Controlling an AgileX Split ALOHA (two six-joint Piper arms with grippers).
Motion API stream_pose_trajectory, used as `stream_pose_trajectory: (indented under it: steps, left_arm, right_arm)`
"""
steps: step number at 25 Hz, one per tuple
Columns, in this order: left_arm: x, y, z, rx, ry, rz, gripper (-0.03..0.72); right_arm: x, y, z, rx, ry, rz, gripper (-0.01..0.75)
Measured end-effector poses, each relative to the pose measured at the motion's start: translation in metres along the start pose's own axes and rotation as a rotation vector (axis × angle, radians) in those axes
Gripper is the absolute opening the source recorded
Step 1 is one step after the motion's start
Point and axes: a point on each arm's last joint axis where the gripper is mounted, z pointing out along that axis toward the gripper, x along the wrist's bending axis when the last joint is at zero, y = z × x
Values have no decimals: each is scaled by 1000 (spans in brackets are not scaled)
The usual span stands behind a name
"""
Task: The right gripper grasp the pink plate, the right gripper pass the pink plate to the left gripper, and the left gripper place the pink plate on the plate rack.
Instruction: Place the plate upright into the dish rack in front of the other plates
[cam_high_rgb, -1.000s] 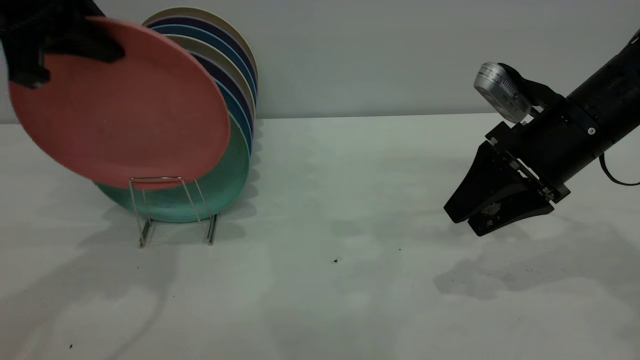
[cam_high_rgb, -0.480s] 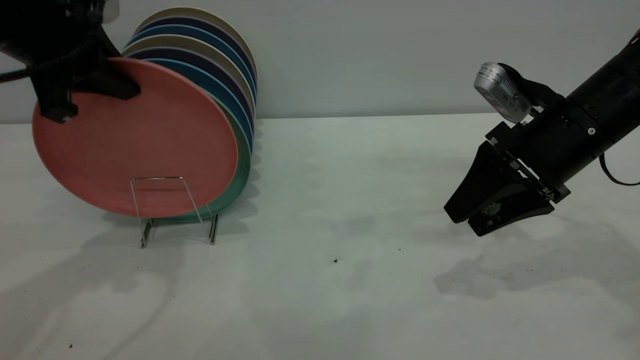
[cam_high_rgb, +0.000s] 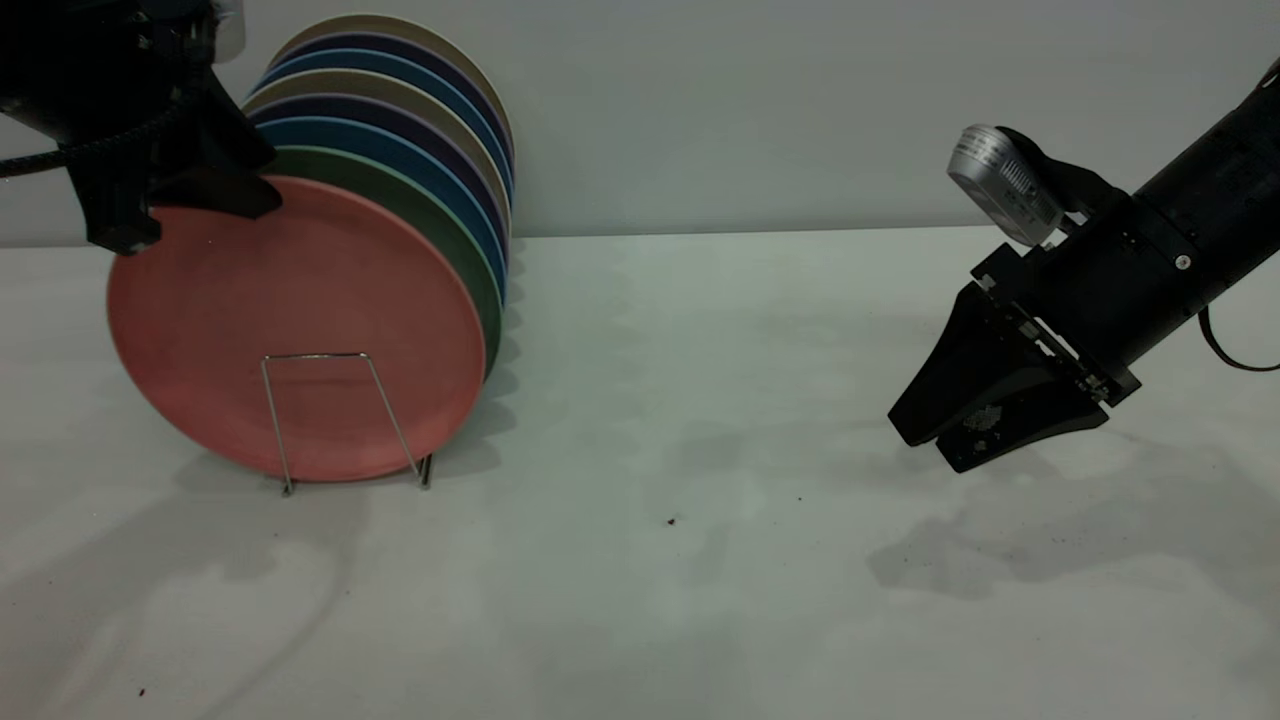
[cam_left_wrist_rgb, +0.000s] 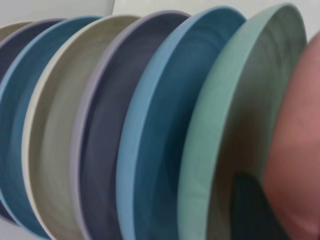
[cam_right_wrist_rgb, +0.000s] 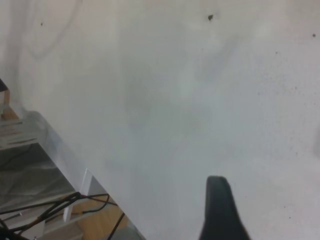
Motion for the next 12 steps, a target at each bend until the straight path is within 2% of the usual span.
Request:
stream_pose_trajectory:
  steps: [4, 9, 12]
  left_arm:
    - [0, 0, 0, 0, 1, -2, 418]
    - [5, 5, -11, -17, 25, 6, 429]
    - [15, 14, -34, -42, 87, 21, 429]
  right_arm:
    - [0, 0, 0, 1, 0, 0, 510]
    - [0, 0, 0, 1, 0, 0, 510]
    - [0, 0, 0, 0, -1, 0, 510]
